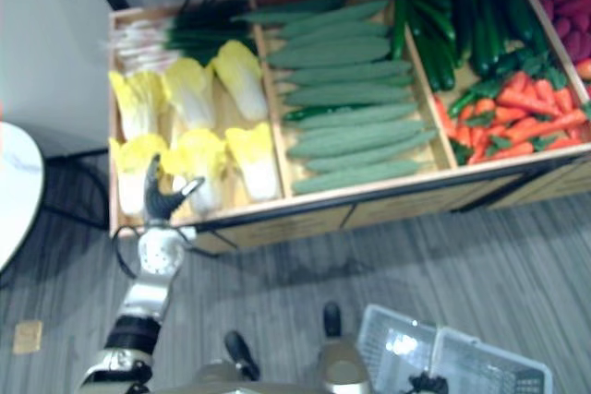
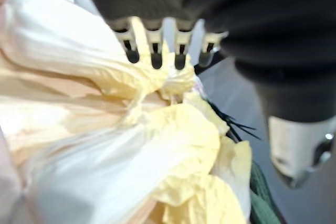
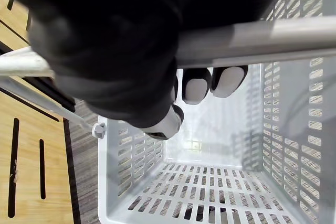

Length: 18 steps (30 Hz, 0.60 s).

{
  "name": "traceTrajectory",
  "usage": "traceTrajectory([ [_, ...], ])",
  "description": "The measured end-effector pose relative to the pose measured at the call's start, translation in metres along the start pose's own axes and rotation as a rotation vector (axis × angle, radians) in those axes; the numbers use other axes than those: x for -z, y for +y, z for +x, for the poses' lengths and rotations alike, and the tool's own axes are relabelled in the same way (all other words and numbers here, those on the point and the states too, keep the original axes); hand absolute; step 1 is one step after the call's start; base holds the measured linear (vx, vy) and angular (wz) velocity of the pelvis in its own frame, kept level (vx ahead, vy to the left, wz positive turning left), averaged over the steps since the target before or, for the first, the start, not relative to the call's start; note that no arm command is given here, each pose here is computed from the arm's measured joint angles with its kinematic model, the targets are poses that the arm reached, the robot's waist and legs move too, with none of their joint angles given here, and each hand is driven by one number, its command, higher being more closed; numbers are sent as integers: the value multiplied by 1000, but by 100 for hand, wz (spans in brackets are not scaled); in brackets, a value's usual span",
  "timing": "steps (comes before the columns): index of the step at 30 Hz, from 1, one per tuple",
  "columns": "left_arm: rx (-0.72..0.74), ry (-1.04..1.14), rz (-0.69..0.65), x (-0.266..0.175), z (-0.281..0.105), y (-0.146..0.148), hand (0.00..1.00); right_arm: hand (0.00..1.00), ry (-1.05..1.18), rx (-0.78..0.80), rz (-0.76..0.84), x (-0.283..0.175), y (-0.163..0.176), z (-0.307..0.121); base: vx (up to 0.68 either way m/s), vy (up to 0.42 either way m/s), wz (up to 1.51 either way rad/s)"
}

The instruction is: Pick vegetable in the basket

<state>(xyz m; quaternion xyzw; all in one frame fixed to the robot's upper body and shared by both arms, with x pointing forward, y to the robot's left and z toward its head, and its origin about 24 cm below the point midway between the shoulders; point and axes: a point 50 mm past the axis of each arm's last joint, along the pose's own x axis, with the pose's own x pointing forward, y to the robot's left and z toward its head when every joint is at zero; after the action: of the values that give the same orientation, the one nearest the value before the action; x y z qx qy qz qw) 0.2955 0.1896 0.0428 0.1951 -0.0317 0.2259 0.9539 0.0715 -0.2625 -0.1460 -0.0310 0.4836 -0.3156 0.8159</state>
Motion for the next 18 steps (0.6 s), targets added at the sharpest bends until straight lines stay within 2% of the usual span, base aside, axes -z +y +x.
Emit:
traceTrajectory([
  [4,3,74,45,7,12,-12,0,100,-64,-16,1,-18,10,1,-44,-1,-20],
  [10,-77,65,104,-7,46,-3,0,100,-170,-32,28,-48,19,1,-57,-21,-26],
  [11,-86,64,105,-8,48,-2,100,100,-176,-32,32,-49,20,1,-32,-21,-29],
  [18,-196,40,76,-29,73,17,100,100,-249,-34,64,-68,24,-2,-40,-17,-10],
])
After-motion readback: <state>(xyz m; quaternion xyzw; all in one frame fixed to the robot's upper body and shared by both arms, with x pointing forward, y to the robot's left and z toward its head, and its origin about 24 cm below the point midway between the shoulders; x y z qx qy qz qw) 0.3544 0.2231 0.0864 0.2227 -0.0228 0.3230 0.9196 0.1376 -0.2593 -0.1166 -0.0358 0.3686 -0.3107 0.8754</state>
